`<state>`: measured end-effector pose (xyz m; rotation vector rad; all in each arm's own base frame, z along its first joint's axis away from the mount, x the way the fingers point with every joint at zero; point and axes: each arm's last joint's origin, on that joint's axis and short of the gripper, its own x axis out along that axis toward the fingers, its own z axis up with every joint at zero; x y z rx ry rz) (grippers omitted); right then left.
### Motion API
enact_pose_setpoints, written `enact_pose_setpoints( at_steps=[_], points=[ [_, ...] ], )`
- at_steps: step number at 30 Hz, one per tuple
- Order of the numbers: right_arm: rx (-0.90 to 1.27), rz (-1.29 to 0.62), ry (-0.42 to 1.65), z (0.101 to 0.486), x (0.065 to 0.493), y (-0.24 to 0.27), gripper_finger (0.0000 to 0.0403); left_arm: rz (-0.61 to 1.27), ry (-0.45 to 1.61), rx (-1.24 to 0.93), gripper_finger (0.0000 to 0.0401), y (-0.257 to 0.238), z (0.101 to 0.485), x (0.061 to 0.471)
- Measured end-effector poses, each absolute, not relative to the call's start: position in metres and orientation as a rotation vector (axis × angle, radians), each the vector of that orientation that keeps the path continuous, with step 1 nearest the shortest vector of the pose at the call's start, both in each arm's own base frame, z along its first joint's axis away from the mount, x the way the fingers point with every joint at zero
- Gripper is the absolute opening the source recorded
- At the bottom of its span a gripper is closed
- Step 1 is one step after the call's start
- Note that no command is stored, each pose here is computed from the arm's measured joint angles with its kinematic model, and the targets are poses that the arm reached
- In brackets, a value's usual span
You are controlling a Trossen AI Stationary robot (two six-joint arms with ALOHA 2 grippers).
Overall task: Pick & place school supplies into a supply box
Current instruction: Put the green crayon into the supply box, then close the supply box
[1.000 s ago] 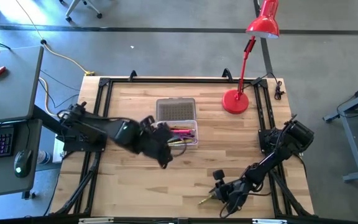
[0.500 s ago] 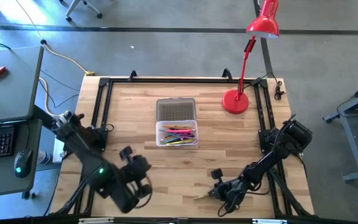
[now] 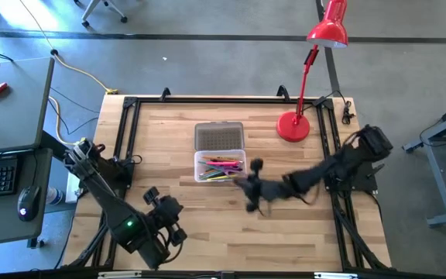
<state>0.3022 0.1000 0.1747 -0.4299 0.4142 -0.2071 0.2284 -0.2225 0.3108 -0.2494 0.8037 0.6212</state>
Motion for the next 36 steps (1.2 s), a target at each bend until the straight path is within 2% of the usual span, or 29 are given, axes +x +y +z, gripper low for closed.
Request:
enact_pose_setpoints(
  at_steps=[4,8,13,16,21,24,27,31,36],
  points=[
    [-0.305,-0.227,0.535,0.158,0.315,0.05,0.0013,0.649,0.805,-0.263,0.0041,-0.215,0.311,0.236],
    [-0.256,-0.266,0.596,0.15,0.318,0.021,0.0008,0.682,0.822,-0.294,0.0047,-0.205,0.31,0.246],
    [-0.217,-0.249,0.59,0.15,0.319,0.008,0.0023,0.671,0.888,-0.363,0.0048,-0.196,0.301,0.264],
    [-0.19,-0.145,0.614,0.148,0.319,0.006,0.0042,0.645,0.904,-0.315,0.0048,-0.192,0.286,0.271],
    [-0.243,-0.153,0.627,0.148,0.318,0.006,0.0066,0.627,0.896,-0.329,0.0048,-0.18,0.256,0.286],
    [-0.301,-0.226,0.632,0.148,0.318,0.004,0.0078,0.628,0.881,-0.345,0.0049,-0.171,0.243,0.293],
    [-0.351,-0.398,0.614,0.152,0.318,-0.006,0.0089,0.613,0.888,-0.365,0.0049,-0.162,0.227,0.3],
    [-0.299,-0.604,0.583,0.156,0.317,-0.028,0.0095,0.595,0.879,-0.376,0.0049,-0.148,0.207,0.306],
    [-0.115,-0.583,0.477,0.167,0.315,-0.068,0.0064,0.577,0.881,-0.342,0.0047,-0.141,0.187,0.303]
  ],
)
